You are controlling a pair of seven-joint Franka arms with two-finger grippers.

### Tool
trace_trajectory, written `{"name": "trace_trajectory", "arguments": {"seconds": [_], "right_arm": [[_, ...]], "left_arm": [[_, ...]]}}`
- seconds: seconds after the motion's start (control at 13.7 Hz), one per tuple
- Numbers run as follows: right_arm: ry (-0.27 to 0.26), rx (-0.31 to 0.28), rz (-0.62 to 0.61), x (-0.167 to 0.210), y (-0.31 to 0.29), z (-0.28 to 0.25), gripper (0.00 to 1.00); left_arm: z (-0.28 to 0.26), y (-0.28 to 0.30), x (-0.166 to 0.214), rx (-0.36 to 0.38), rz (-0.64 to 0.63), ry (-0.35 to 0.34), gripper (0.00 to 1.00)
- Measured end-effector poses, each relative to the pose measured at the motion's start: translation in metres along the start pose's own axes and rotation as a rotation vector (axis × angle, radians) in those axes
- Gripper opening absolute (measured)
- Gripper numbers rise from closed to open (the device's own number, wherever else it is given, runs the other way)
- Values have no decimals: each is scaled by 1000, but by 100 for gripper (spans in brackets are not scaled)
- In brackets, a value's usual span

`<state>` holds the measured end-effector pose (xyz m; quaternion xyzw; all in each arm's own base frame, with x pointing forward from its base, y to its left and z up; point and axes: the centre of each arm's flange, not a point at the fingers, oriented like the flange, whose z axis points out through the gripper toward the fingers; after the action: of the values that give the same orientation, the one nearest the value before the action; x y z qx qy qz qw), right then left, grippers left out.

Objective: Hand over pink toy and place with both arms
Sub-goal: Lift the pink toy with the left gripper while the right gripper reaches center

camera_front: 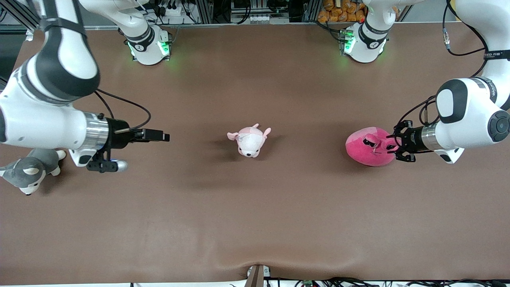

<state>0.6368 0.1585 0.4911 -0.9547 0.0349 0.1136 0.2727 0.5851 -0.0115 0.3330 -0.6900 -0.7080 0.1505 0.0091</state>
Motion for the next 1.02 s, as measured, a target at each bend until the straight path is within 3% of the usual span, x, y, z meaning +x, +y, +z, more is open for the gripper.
{"name": "trace_trajectory", "arguments": {"seconds": [0.07,0.22,0.37,0.51,0.73,1.02], "right_arm": [[18,27,-8,4,-1,1,100],[50,74,-42,10,-10,7,100],[58,144,-107,15,-21,20,100],[54,210,-174,24,-19,34,100],[50,240,-303,36,-3,52,100],[57,295,-332,45,11,60,100]], "left_arm": [[1,0,0,2,-1,0,51],[4,1,2,7,-3,-1,25],[4,2,2,7,-1,-1,13],[-4,5,-1,-6,5,-1,13],[-33,8,-11,0,14,-6,13],[-98,12,-41,-31,18,-15,11]]}}
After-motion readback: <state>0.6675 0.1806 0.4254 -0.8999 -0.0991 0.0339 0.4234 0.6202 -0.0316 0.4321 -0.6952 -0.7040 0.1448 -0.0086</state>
